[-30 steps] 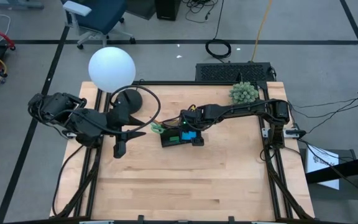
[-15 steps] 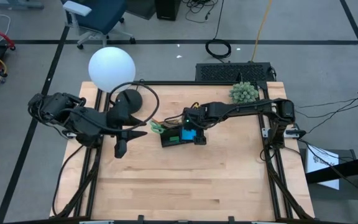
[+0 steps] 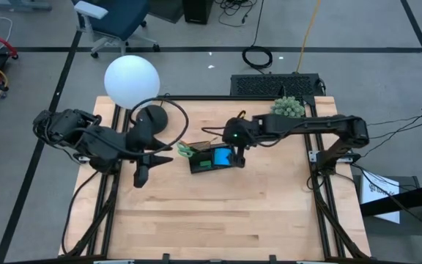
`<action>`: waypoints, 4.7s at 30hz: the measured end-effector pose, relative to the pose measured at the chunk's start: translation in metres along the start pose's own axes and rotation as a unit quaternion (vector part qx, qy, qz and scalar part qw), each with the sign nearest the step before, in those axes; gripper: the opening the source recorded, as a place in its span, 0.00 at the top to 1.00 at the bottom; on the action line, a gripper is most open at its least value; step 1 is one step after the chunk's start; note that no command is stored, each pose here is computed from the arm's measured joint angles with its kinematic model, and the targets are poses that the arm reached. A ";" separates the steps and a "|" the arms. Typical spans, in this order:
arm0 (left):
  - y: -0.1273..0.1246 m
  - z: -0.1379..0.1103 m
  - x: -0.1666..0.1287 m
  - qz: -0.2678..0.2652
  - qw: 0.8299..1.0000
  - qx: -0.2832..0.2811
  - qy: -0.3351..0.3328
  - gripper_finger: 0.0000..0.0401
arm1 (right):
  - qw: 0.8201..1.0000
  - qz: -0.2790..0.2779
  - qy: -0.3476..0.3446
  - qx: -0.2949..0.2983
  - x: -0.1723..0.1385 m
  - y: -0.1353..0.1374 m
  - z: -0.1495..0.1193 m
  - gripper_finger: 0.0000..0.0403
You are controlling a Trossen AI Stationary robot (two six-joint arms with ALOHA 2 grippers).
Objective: Pick and place office supplies into organizer
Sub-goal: Return to Home Position
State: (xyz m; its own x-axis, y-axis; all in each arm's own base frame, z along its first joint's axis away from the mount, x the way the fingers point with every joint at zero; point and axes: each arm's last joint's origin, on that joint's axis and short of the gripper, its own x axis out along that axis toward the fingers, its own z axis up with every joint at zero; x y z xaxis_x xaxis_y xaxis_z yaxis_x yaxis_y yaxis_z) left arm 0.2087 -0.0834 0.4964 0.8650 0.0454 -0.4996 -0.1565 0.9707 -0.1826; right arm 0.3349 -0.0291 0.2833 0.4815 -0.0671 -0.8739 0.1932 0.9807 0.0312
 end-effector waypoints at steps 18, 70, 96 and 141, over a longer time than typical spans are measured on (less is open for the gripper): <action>0.001 -0.007 -0.001 -0.031 0.998 0.002 0.053 0.64 | 0.976 0.115 -0.170 0.070 -0.039 0.060 0.017 0.05; 0.068 -0.078 -0.063 -0.033 0.971 0.038 -0.233 0.64 | 0.833 0.112 -0.538 0.071 -0.218 0.009 -0.002 1.00; 0.113 -0.167 -0.061 -0.085 0.929 0.020 -0.359 0.64 | 0.613 0.169 -0.765 0.106 -0.172 -0.016 -0.156 1.00; 0.152 -0.258 0.033 0.019 0.916 -0.063 -0.395 0.89 | 0.558 0.180 -0.793 0.167 -0.097 -0.028 -0.233 1.00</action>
State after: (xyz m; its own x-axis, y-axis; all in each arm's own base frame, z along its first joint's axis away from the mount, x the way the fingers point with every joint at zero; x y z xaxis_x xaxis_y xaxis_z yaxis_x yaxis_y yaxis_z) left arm 0.0903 0.0049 0.2333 0.9251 0.2833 0.2527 -0.2036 0.9321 -0.2995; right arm 0.0840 -0.0071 0.2543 0.6397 -0.2142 0.7382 -0.1397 0.9120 0.3857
